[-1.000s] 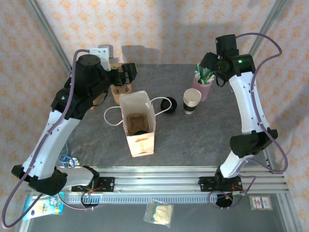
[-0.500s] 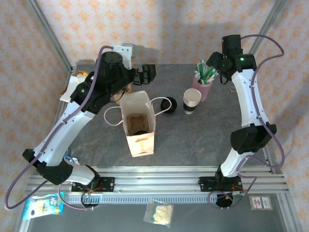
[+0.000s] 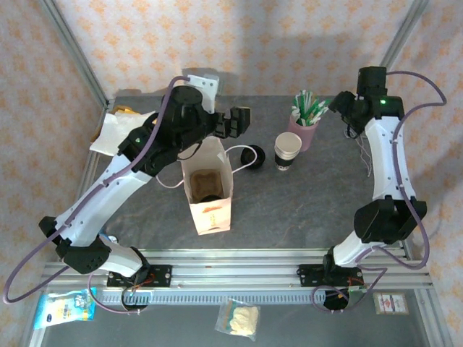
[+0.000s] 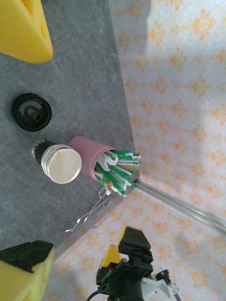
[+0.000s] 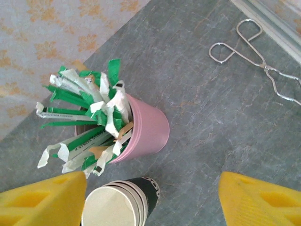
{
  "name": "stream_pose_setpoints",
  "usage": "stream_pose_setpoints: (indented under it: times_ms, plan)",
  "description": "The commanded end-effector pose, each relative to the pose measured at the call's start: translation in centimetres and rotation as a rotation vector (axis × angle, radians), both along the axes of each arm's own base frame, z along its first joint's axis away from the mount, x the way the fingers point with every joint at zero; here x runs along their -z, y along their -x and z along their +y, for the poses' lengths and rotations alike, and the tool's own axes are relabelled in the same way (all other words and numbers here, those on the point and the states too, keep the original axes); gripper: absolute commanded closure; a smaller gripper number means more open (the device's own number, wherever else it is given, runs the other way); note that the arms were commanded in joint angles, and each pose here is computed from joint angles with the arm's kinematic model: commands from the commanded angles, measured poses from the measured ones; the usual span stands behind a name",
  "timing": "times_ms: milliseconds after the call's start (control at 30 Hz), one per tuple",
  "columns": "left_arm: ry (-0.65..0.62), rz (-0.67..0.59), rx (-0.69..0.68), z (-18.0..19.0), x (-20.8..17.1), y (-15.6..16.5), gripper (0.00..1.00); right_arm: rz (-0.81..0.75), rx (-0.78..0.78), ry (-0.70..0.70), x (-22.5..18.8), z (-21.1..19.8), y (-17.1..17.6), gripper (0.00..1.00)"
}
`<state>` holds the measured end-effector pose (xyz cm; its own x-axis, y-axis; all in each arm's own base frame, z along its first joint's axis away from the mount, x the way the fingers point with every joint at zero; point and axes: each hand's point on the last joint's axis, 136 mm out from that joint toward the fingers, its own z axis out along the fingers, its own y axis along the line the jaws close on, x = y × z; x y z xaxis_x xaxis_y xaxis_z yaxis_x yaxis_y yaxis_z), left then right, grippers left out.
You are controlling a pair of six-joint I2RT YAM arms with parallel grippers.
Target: Pack the takeout coffee
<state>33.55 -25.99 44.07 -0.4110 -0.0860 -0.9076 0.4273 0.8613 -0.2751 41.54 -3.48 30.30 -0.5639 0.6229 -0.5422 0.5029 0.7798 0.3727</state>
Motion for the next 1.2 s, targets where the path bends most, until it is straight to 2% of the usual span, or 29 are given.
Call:
stream_pose_setpoints:
  times_ms: [0,133,300,367,500,767,1167]
  plan:
    - [0.0,-0.058,0.004,-0.6,-1.4,-0.3,0.02,-0.04,-0.007,-0.023,-0.6,-0.2,-0.1,0.3]
    - [-0.008,-0.062,0.012,-1.0,-0.8,-0.4,0.01,-0.022,-0.041,-0.068,0.7,0.7,-0.9,0.34]
    - [-0.026,-0.069,0.012,-0.9,0.0,-0.5,0.01,-0.001,-0.11,-0.161,2.4,2.7,-2.4,0.46]
    - [-0.03,-0.068,0.015,-1.0,0.2,-0.5,0.01,0.012,-0.126,-0.166,2.9,3.4,-3.0,0.5]
    - [-0.036,-0.068,0.015,-1.1,0.5,-0.6,0.01,0.037,-0.149,-0.155,4.0,4.8,-4.1,0.5]
    - [-0.04,-0.064,0.019,-1.2,0.9,-0.7,0.01,0.051,-0.128,-0.143,5.4,4.6,-6.0,0.57]
    - [-0.045,-0.055,0.037,-1.9,1.3,-1.0,0.01,0.078,-0.127,-0.116,7.0,4.4,-7.1,0.79]
